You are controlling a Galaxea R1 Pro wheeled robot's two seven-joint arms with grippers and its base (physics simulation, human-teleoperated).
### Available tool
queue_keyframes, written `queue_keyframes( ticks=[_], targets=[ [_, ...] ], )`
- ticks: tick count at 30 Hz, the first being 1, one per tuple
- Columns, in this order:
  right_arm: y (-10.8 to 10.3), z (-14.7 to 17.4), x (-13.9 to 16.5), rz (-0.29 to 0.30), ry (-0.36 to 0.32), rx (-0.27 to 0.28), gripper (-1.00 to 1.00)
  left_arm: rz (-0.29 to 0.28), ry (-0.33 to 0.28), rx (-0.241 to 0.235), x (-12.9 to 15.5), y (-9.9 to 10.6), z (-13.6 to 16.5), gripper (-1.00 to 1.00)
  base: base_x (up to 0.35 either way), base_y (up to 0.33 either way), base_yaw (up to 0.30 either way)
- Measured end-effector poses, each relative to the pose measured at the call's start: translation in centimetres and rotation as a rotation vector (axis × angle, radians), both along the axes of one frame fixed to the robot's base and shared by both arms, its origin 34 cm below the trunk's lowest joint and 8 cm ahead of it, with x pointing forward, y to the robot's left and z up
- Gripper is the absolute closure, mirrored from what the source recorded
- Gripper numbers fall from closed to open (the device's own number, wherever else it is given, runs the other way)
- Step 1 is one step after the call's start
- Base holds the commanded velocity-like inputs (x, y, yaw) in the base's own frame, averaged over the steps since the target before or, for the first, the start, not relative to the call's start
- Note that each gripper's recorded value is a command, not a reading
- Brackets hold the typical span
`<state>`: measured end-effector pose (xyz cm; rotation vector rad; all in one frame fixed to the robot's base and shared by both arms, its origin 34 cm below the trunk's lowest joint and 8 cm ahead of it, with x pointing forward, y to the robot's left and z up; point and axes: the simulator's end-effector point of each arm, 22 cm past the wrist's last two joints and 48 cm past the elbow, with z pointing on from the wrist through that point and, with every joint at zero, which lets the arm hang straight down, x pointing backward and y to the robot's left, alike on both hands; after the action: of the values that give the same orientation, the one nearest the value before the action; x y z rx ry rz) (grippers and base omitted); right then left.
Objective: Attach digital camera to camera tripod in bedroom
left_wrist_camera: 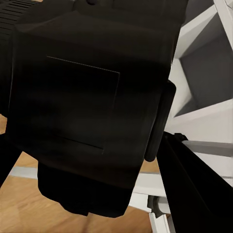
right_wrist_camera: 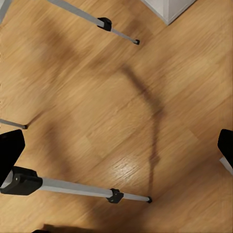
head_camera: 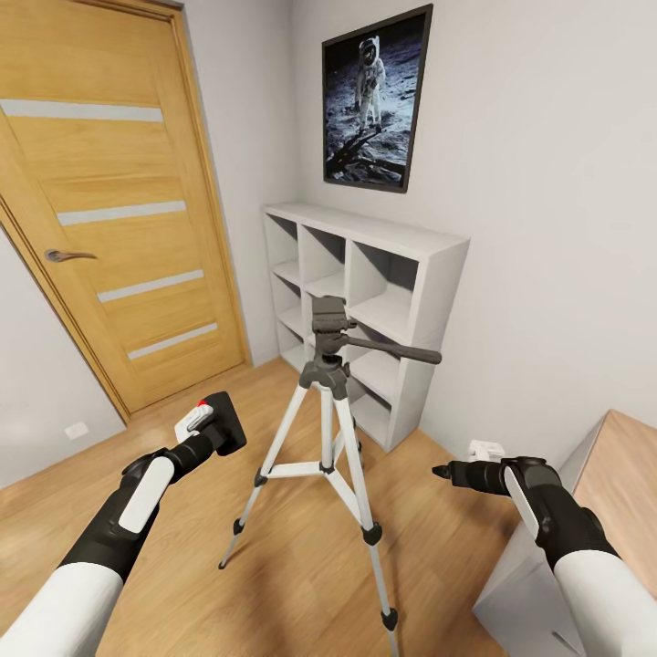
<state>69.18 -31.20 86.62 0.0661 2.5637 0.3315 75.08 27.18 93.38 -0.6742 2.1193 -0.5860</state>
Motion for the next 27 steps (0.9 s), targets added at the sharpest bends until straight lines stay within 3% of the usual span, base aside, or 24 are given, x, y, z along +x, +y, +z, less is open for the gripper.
queue_keyframes(
  ticks=[6,10,11,13,16,27],
  targets=[
    [1.5,0.3,0.0,0.046,-0.006,0.031,-1.00,0.000,0.000,0.000,0.0,0.0,0.0,1.00,0.000,0.000,0.000],
    [7.1,0.8,-0.4,0.198,-0.033,0.105,-1.00,0.000,0.000,0.001,0.0,0.0,0.0,1.00,0.000,0.000,0.000],
    [10.0,1.1,-0.6,0.268,-0.056,0.136,-1.00,0.000,0.000,0.001,0.0,0.0,0.0,1.00,0.000,0.000,0.000],
    [13.5,1.8,-0.7,0.356,-0.104,0.164,-1.00,0.000,0.000,0.001,0.0,0.0,0.0,1.00,0.000,0.000,0.000],
    [16.1,2.7,-0.5,0.421,-0.161,0.180,-1.00,0.000,0.000,0.001,0.0,0.0,0.0,1.00,0.000,0.000,0.000],
    [17.9,3.5,-0.4,0.469,-0.211,0.196,-1.00,-0.001,0.000,0.000,0.0,-0.1,0.0,1.00,0.000,0.000,0.000]
  ],
)
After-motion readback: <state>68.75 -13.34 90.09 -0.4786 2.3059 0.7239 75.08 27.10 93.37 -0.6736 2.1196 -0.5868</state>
